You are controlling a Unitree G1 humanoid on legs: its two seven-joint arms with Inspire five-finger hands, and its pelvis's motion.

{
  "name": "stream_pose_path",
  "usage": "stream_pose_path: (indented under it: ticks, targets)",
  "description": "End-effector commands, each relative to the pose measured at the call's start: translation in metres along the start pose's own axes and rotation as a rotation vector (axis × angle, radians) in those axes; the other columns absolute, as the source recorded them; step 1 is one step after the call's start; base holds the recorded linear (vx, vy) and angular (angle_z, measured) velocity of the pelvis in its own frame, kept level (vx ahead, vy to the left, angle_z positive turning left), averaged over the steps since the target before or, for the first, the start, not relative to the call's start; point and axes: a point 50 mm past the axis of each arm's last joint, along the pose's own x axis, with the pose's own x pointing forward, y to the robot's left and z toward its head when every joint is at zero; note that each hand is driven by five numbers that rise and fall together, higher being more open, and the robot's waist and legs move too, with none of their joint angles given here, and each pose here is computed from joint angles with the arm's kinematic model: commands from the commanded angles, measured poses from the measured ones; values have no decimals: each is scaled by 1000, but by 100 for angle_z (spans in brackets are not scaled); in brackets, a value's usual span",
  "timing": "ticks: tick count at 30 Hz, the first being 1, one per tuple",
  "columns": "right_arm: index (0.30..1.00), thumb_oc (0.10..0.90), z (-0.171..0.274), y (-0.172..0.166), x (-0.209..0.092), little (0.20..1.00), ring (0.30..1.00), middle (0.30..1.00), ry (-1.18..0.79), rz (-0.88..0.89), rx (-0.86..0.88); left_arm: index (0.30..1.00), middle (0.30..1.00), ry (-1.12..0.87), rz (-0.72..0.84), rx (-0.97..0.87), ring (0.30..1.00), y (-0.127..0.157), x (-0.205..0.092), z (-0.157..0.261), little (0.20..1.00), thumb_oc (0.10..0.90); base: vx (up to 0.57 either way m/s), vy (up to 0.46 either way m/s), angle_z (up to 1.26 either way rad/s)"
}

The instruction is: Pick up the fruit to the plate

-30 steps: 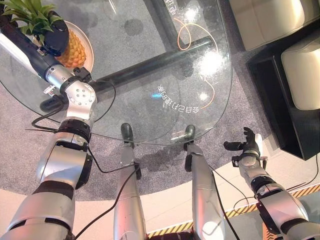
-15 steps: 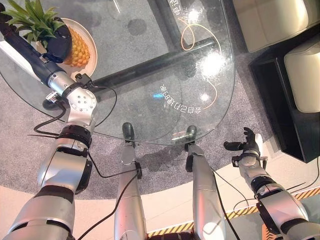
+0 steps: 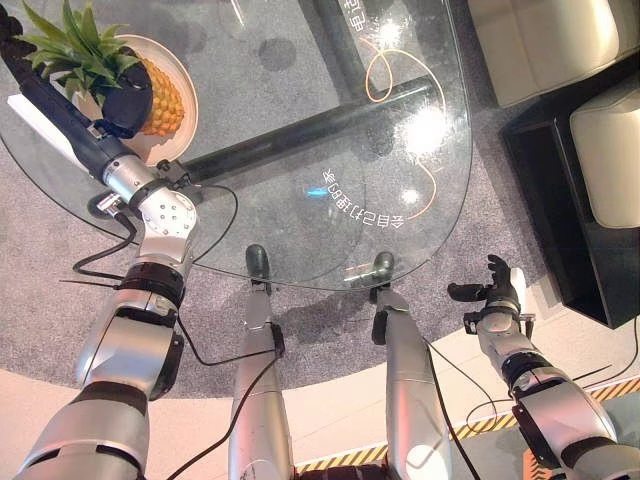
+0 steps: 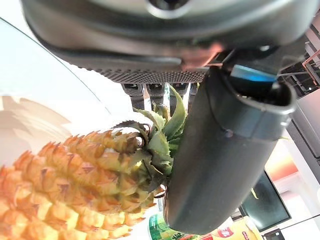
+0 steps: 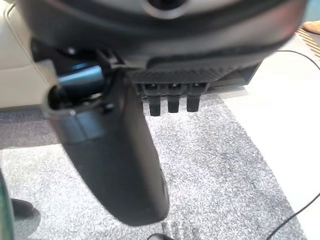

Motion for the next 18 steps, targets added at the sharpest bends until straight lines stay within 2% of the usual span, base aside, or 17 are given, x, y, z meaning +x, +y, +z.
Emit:
stream_pose_path:
  ticks: [1,18]
  targets:
    - [900,800,-33,-28,-2,900,900,900,88,-130,-12,900,900,-155,60,-144,900,5,24,33,900,800,0,0,0]
    - [900,800,-36,-32,-1,900,900,900,100,-147,-2,900,900,-204,-38,-216,900,-3,9,41,900,800,-3,-3,1]
